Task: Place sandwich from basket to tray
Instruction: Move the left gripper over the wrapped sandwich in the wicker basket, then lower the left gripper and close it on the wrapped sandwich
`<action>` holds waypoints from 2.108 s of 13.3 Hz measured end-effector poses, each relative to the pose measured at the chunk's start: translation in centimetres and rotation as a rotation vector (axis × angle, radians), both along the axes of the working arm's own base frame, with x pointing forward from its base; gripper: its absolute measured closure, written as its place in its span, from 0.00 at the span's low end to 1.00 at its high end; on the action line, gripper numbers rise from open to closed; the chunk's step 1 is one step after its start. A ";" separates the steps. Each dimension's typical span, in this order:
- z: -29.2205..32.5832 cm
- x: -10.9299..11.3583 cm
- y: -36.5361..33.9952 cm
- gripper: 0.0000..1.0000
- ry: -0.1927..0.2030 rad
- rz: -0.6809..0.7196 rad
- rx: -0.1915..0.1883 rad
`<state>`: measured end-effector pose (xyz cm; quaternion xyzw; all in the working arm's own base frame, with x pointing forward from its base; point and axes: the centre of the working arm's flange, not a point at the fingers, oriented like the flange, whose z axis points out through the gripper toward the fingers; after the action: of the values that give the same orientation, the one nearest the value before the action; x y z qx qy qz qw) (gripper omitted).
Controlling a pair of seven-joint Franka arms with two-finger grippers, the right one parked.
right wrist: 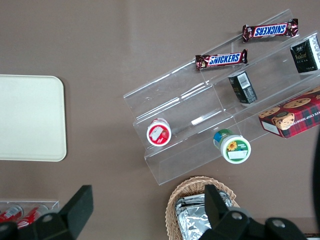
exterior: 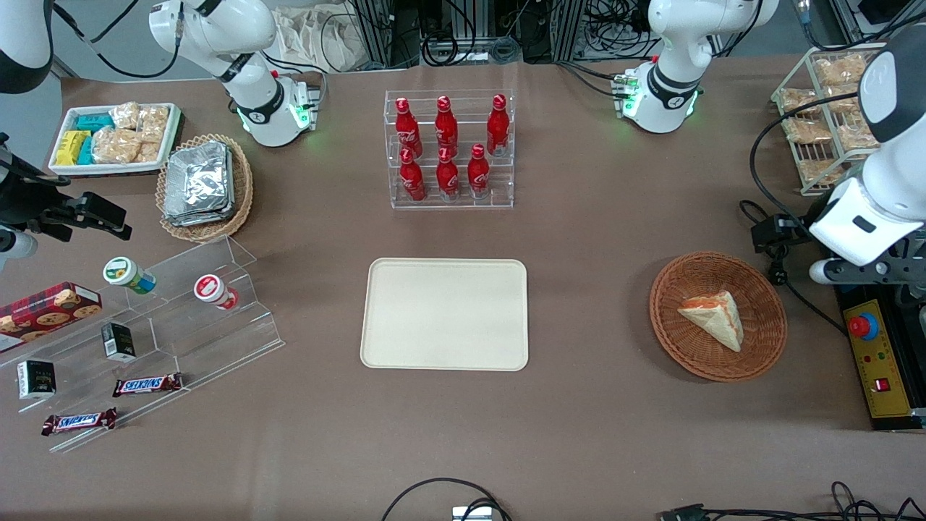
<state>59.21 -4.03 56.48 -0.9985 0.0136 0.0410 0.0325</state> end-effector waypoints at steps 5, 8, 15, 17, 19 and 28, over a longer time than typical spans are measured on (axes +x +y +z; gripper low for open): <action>-0.1 0.4 0.4 0.00 0.008 0.021 0.000; -2.1 0.9 0.7 0.00 0.048 0.057 0.003; -11.6 1.9 0.7 0.00 0.012 0.577 0.048; -15.7 1.7 1.6 0.00 -0.006 0.695 0.049; -18.9 1.2 2.6 0.00 -0.009 0.783 0.052; -26.1 -0.1 4.7 0.00 -0.076 0.881 0.007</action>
<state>59.14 0.67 30.40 -0.9097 -0.4147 0.0142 0.0159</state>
